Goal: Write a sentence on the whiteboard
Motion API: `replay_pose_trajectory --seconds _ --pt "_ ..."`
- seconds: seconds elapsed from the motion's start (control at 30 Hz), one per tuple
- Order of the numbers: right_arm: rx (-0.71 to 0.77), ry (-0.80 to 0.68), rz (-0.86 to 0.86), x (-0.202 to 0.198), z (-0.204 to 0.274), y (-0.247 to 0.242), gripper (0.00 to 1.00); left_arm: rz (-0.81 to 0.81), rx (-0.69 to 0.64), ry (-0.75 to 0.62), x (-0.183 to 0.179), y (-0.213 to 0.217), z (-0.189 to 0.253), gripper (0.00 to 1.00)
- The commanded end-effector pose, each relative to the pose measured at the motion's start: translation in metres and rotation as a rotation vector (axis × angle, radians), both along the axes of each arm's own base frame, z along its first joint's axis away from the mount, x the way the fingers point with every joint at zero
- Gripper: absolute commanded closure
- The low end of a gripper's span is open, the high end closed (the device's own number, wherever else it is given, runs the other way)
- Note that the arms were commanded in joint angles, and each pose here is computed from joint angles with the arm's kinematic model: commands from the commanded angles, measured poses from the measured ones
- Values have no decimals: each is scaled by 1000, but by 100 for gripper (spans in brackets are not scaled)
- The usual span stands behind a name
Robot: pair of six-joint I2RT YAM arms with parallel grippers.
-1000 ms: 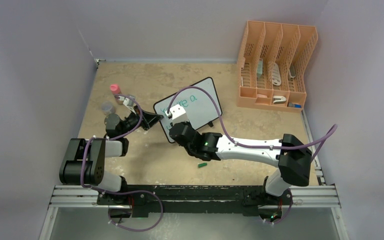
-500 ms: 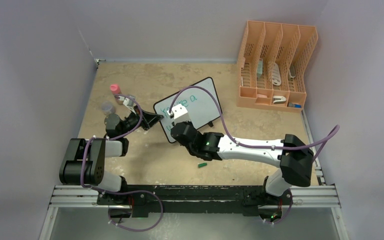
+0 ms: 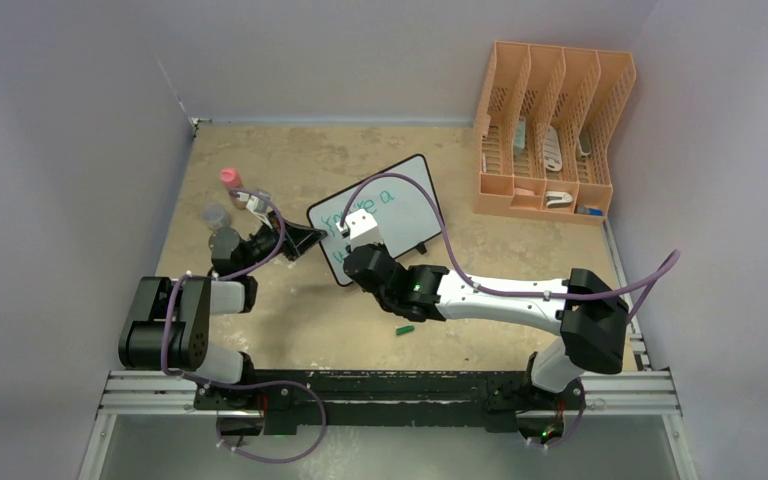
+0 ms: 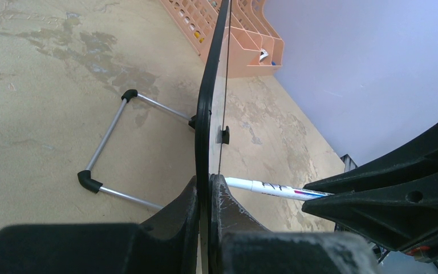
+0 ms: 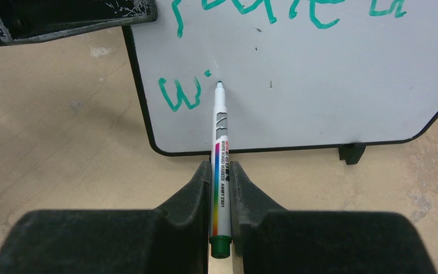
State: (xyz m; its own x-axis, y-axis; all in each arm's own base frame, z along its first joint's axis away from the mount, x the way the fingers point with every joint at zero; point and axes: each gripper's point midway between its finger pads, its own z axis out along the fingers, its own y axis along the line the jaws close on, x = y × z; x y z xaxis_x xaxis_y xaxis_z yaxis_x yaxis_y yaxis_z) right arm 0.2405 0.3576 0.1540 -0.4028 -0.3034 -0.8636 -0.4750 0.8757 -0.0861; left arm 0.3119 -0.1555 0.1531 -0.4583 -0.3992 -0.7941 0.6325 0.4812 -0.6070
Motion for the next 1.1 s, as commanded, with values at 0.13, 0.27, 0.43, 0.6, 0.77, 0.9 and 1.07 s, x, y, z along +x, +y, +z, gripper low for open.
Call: replay_pose_trajectory --seconds 0.13,0.27,0.43,0.6,0.77,0.9,1.07 --pt "77 -22 -8 2 24 2 100 4 18 -90 6 2 16 100" --pt "84 -23 -2 2 26 4 100 5 18 -89 6 2 16 100" --pt "93 -24 4 2 29 7 100 4 19 -90 6 2 16 100" --pt "94 -23 6 1 30 7 100 4 19 -89 6 2 16 100" --pt "99 -25 4 1 31 7 100 3 18 -88 6 2 16 100" --pt "96 -27 -6 3 31 6 100 1 18 -88 6 2 16 100" --pt "83 -10 -8 2 24 7 100 0 18 -90 5 2 17 100"
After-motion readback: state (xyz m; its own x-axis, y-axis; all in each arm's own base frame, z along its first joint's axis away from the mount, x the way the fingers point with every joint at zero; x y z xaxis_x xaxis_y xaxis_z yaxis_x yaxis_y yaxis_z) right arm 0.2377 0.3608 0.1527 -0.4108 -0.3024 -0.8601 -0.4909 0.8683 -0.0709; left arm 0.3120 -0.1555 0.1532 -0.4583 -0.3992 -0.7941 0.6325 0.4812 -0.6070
